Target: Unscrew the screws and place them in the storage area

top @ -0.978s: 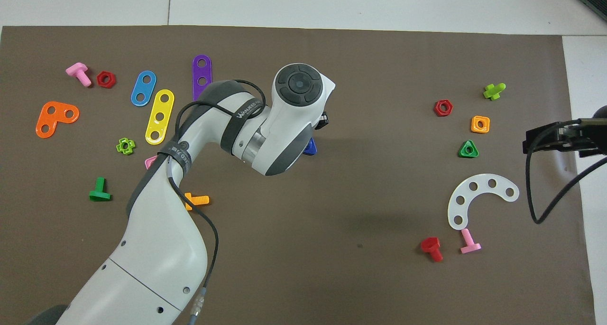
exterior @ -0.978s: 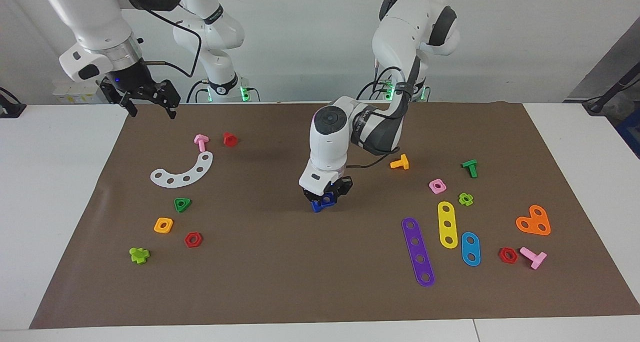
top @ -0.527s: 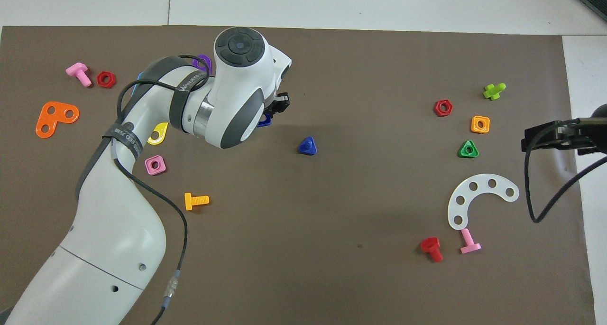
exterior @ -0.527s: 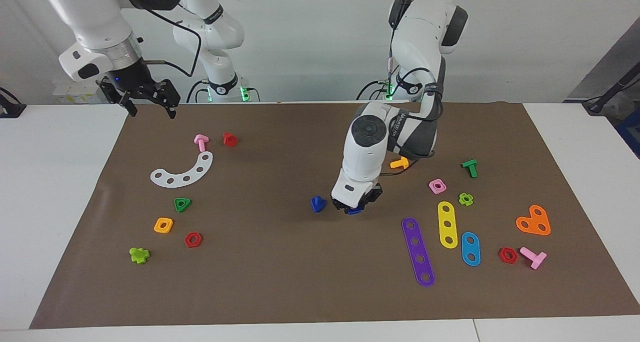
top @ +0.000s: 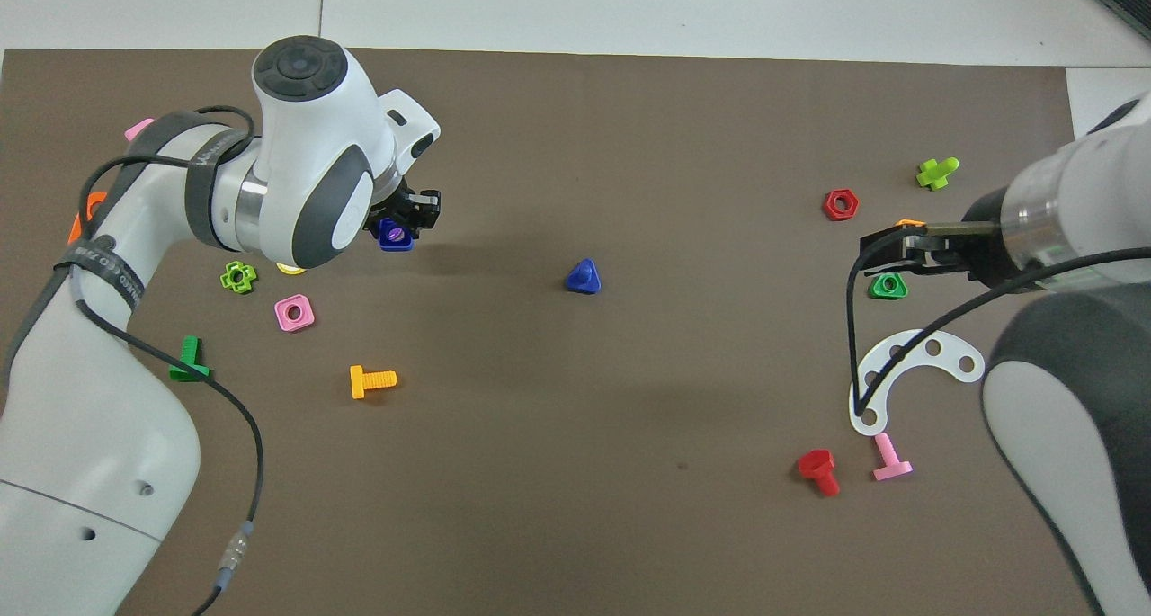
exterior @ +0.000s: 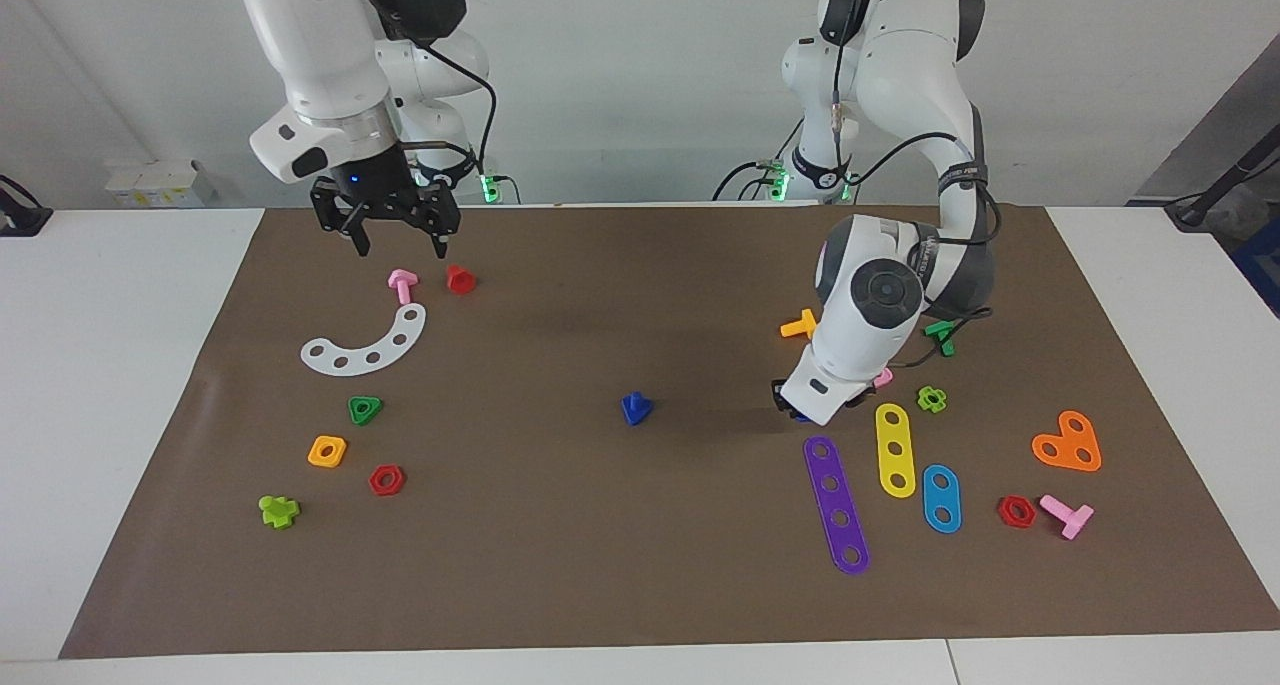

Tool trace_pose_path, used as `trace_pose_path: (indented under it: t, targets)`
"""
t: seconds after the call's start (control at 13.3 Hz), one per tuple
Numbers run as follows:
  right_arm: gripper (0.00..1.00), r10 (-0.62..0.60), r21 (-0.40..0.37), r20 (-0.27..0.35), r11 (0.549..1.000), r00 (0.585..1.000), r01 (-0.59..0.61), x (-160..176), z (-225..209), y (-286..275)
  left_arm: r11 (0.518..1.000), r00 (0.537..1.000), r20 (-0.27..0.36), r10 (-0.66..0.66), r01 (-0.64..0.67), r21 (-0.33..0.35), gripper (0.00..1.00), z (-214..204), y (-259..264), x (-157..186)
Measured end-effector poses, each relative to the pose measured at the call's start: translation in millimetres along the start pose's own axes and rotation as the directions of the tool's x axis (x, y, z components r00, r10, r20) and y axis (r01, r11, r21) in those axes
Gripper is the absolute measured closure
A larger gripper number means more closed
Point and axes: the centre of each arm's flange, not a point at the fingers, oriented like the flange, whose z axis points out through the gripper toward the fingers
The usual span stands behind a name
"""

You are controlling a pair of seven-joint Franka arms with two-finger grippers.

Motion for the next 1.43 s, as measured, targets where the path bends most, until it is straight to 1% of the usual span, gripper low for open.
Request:
trace_pose_path:
  t: [0.15, 0.3, 0.45, 0.6, 0.68, 0.83, 0.98, 1.13, 1.2, 1.28, 1.35, 1.43]
  targets:
    - [0.00, 0.033, 0.017, -0.033, 0.999, 0.999, -0.032, 8, 24, -49, 1.000, 0.999, -0.041, 0.017, -0.017, -0.008, 0.53, 14, -9, -17]
    - [0.00, 0.048, 0.032, -0.051, 0.998, 0.998, -0.046, 10, 59, -108, 0.999, 0.996, -0.090, 0.027, -0.029, -0.015, 0.53, 33, -12, -34]
    - [0.00, 0.067, 0.041, -0.068, 0.997, 0.995, -0.064, 9, 98, -169, 0.999, 0.994, -0.096, 0.051, -0.052, -0.013, 0.53, 44, -14, -46]
    - [0.00, 0.053, 0.049, -0.076, 0.998, 0.996, -0.049, 13, 132, -206, 0.998, 0.993, -0.098, 0.061, -0.063, -0.011, 0.53, 44, -15, -50]
    - [0.00, 0.045, 0.053, -0.080, 0.998, 0.996, -0.041, 17, 150, -216, 0.998, 0.993, -0.100, 0.064, -0.065, -0.011, 0.48, 42, -15, -51]
    - [0.00, 0.031, 0.053, -0.078, 0.998, 0.996, -0.027, 23, 189, -232, 0.998, 0.992, -0.108, 0.062, -0.064, -0.012, 0.23, 39, -16, -50]
    - [0.00, 0.009, 0.052, -0.086, 0.999, 0.996, -0.004, 26, 226, -250, 0.998, 0.991, -0.124, 0.051, -0.054, -0.015, 0.01, 33, -22, -49]
    - [0.01, -0.003, 0.031, -0.091, 0.999, 0.996, 0.006, 29, 245, -252, 0.999, 0.988, -0.154, 0.024, -0.028, -0.020, 0.00, 15, -40, -47]
    - [0.05, -0.005, 0.026, -0.087, 1.000, 0.996, 0.007, 30, 250, -252, 1.000, 0.985, -0.172, 0.006, -0.010, -0.023, 0.00, 1, -52, -48]
    - [0.05, -0.007, 0.022, -0.085, 1.000, 0.996, 0.008, 29, 254, -251, 1.000, 0.984, -0.180, -0.014, 0.010, -0.024, 0.00, -14, -66, -51]
    - [0.14, -0.008, 0.019, -0.085, 1.000, 0.996, 0.010, 29, 258, -251, 0.999, 0.983, -0.181, -0.036, 0.033, -0.023, 0.00, -30, -84, -56]
    - [0.28, -0.010, 0.017, -0.085, 1.000, 0.996, 0.011, 28, 262, -250, 0.999, 0.983, -0.178, -0.044, 0.042, -0.019, 0.00, -45, -101, -62]
